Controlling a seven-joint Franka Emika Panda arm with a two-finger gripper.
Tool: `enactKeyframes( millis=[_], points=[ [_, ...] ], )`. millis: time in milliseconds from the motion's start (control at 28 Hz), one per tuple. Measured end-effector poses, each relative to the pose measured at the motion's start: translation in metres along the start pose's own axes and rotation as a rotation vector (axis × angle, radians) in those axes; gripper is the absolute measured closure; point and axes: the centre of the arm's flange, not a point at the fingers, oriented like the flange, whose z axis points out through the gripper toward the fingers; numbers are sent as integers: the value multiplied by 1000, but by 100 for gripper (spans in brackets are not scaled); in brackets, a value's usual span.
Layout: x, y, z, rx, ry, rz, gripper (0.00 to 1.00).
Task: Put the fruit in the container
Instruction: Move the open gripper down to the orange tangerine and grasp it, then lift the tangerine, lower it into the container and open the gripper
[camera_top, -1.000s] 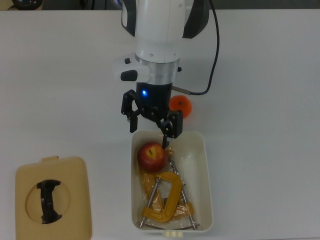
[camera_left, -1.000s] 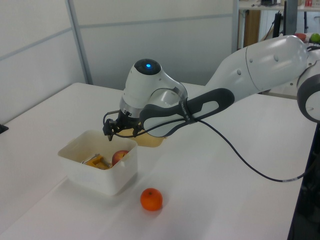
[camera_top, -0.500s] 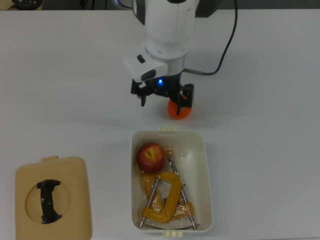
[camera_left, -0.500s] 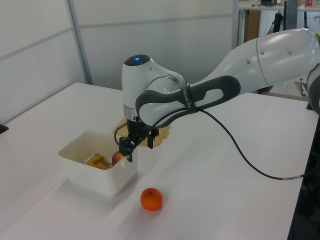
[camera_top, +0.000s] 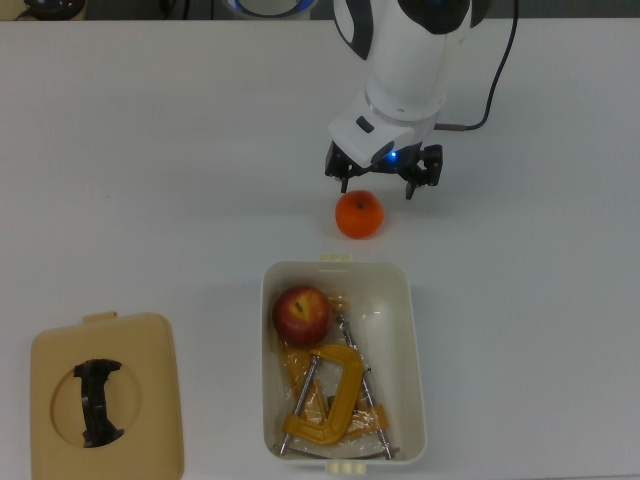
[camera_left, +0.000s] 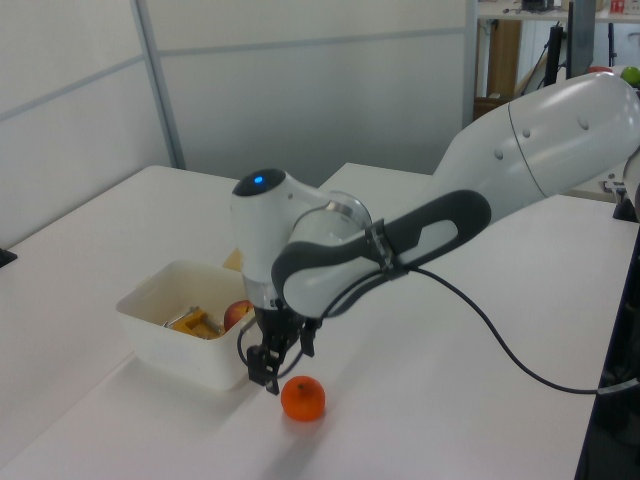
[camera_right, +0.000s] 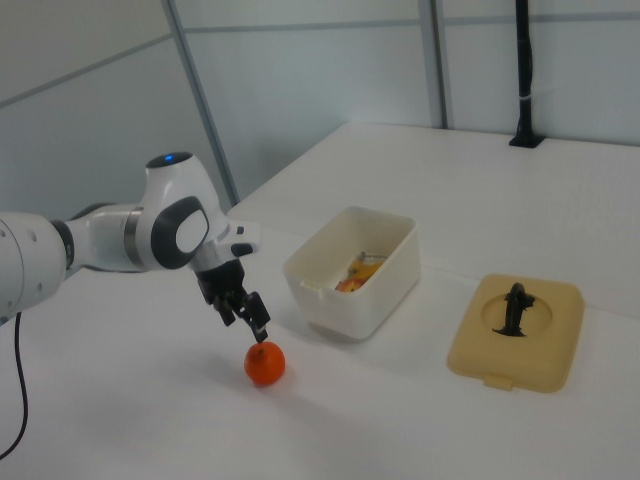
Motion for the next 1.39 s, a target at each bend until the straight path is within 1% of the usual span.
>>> enactKeyframes(
  millis=[71,286,571,750,857,893,929,964,1000,1107,1286,1393],
  points=[
    [-5,-2,12,-14,2,-9,0],
    [-14,1,38,-38,13,-25,0],
    [-17,3,59,-67,11,-45,0],
    [-14,1,75,-71,29,-34,0],
    [-11,0,80,-69,47,-14,2],
    [-11,0,80,-67,53,-7,4],
    [-10,0,79,-64,59,-1,8],
    [-7,0,76,-59,70,10,18],
    [-6,0,74,-56,77,15,20],
    [3,1,58,-41,113,42,20],
    [24,11,9,-6,200,89,20],
    [38,25,-24,24,253,128,20]
  ],
)
